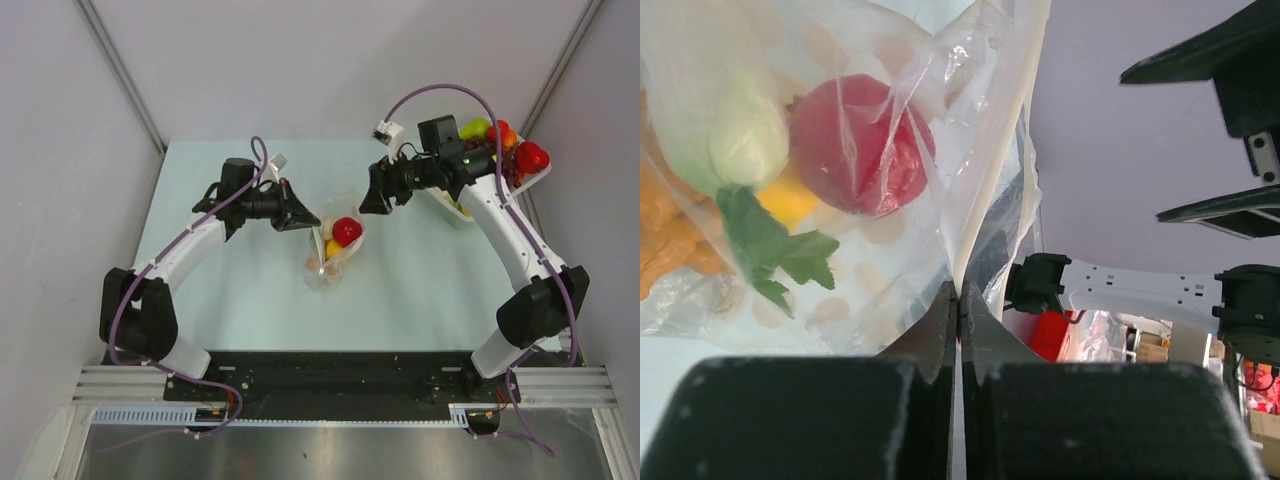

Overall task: Place the food in the zip-top bag and seal the zipper
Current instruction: Place the fake fruit in the zipper food storage bag, then adjust the zipper food storage bag at the center of the board, then pick up the fake vegetable from the bin.

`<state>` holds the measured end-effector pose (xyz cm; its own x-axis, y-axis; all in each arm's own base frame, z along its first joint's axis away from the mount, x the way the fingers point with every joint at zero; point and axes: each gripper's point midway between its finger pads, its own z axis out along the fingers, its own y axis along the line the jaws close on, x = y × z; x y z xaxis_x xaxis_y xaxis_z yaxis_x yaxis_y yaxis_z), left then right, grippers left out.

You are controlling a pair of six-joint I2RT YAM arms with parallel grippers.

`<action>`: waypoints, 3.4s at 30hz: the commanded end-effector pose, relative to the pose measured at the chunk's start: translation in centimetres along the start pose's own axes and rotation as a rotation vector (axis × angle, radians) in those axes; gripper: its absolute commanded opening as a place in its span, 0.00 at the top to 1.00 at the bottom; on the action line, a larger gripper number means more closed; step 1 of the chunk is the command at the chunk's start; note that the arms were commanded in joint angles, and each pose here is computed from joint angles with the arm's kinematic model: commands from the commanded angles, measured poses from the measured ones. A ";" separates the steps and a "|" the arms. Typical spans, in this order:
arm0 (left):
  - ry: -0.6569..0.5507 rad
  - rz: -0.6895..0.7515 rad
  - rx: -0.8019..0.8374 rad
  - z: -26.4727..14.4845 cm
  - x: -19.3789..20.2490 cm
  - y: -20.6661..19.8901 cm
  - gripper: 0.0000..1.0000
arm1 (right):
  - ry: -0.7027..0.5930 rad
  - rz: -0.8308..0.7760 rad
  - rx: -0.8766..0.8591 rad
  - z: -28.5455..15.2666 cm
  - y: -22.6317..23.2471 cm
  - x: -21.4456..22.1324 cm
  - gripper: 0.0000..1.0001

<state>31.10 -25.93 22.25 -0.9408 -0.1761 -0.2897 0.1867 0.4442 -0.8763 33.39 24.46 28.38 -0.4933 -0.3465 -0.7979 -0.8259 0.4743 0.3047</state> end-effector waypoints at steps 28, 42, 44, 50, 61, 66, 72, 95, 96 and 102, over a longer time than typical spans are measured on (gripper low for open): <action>0.102 0.765 -0.373 -2.5 3.2 1.2 1.00 | 0.075 -0.162 -0.214 1.8 9.1 5.5 1.00; 0.092 0.702 -0.136 -3.0 3.0 -3.2 1.00 | -0.075 -0.042 -0.224 -1.7 6.9 3.1 1.00; 0.103 0.680 -0.081 -3.1 3.4 -4.8 1.00 | -0.093 -0.019 -0.225 -2.1 6.7 2.6 1.00; 0.174 0.620 -0.049 -1.5 4.4 -5.3 1.00 | -0.062 0.174 -0.208 -1.7 1.7 4.4 0.96; 0.181 0.564 -0.053 1.1 2.4 -5.1 1.00 | -0.556 0.175 0.100 -18.2 -7.5 -3.5 0.00; 0.191 0.552 -0.049 1.2 2.7 -4.7 1.00 | -0.768 0.203 0.430 -29.7 -16.2 -3.0 0.02; 0.194 0.543 -0.062 1.3 3.0 -4.1 1.00 | -0.661 0.242 0.763 -33.1 -27.0 1.1 0.03; 0.195 0.467 -0.041 1.3 3.1 -3.7 1.00 | -0.095 0.187 1.179 -27.9 -46.2 11.6 0.00; 0.189 0.463 -0.042 1.3 3.0 -3.6 1.00 | -0.092 0.175 1.211 -28.1 -46.8 11.5 0.00; 0.189 0.455 -0.043 1.1 3.0 -3.2 1.00 | -0.056 0.148 1.270 -27.1 -48.7 12.2 0.00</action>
<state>27.96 -28.78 22.28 -0.8164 0.2264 -0.5312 0.5640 0.5102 -0.6494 58.45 -22.79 15.16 -0.5763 -0.1248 -0.8076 0.0315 0.9841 -0.1745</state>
